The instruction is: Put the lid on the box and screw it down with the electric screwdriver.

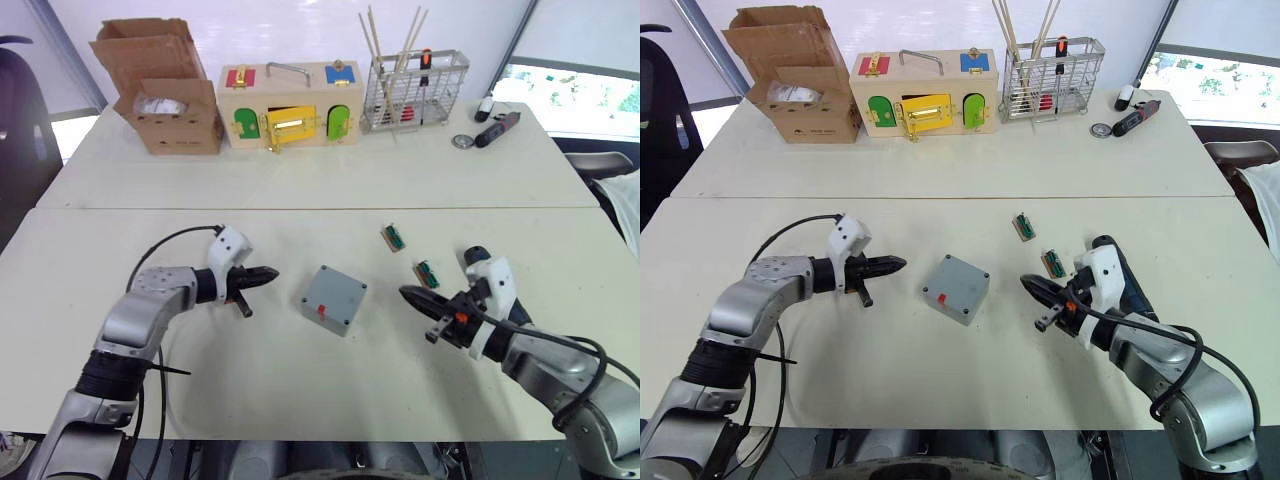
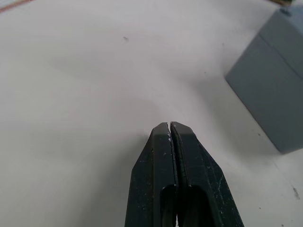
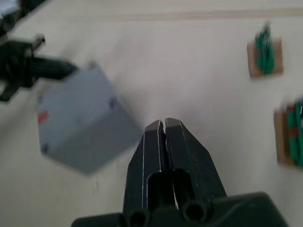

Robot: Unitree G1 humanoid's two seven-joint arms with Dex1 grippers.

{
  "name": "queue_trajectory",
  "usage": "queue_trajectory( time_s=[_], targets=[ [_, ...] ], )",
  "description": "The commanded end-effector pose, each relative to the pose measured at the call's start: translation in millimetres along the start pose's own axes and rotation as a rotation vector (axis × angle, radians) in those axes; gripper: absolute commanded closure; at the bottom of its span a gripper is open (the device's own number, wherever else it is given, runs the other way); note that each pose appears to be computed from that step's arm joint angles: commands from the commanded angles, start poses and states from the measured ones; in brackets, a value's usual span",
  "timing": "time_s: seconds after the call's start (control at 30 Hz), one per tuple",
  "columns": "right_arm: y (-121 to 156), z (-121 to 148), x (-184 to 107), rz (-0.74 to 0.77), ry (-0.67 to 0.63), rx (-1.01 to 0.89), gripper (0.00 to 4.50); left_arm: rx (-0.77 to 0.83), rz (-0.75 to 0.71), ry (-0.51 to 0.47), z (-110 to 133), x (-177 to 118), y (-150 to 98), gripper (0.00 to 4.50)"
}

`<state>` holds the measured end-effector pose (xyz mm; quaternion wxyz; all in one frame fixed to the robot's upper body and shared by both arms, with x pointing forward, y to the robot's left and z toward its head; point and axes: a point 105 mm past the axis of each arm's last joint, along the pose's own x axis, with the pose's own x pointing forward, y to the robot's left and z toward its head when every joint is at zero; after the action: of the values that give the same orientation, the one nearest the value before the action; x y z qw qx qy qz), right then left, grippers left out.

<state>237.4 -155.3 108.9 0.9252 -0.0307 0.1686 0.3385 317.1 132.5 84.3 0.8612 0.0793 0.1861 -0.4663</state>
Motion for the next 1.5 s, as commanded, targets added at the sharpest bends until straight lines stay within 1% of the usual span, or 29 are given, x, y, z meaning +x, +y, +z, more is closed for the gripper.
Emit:
queue_trajectory(
  time_s=[0.03, 0.23, 0.37, 0.5, 0.6, 0.87, 0.97, 1.1, 1.23, 1.33, 1.4, 1.43, 1.5],
  targets=[
    [9, -3, 1, 0.046, 0.018, 0.001, 4.47, 0.027, -0.039, -0.021, 6, 8, -11, 4.50],
    [23, -12, 14, 0.094, 0.052, -0.001, 4.47, 0.000, -0.118, -0.081, 23, 14, -30, 4.50],
    [28, -16, 29, 0.099, 0.059, 0.004, 4.47, 0.005, -0.194, -0.072, 26, 13, -46, 4.50],
    [37, -18, 41, 0.131, 0.052, 0.011, 4.47, 0.005, -0.270, -0.013, 17, 8, -60, 4.50],
    [37, -19, 46, 0.143, 0.050, -0.005, 4.47, -0.003, -0.307, 0.023, 8, 4, -69, 4.50],
    [27, -14, 56, 0.171, 0.047, -0.050, 4.47, -0.010, -0.338, 0.035, 4, 5, -78, 4.50],
    [26, -13, 58, 0.181, 0.048, -0.057, 4.47, -0.011, -0.327, 0.036, 3, 5, -76, 4.50],
    [27, -14, 57, 0.191, 0.051, -0.056, 4.47, -0.010, -0.292, 0.042, 0, 5, -67, 4.50],
    [28, -18, 52, 0.177, 0.063, -0.055, 4.47, -0.001, -0.236, 0.046, -1, 0, -51, 4.50],
    [18, -15, 41, 0.125, 0.063, -0.038, 4.47, -0.005, -0.191, 0.029, 6, -11, -35, 4.50],
    [12, -7, 27, 0.125, 0.060, 0.013, 4.47, -0.035, -0.174, -0.017, 19, -24, -24, 4.50],
    [10, -2, 21, 0.126, 0.051, 0.034, 4.50, -0.046, -0.174, -0.045, 27, -30, -21, 4.25],
    [3, 11, 8, 0.098, 0.023, 0.040, 4.50, -0.067, -0.202, -0.122, 51, -40, -20, 3.67]
  ],
)
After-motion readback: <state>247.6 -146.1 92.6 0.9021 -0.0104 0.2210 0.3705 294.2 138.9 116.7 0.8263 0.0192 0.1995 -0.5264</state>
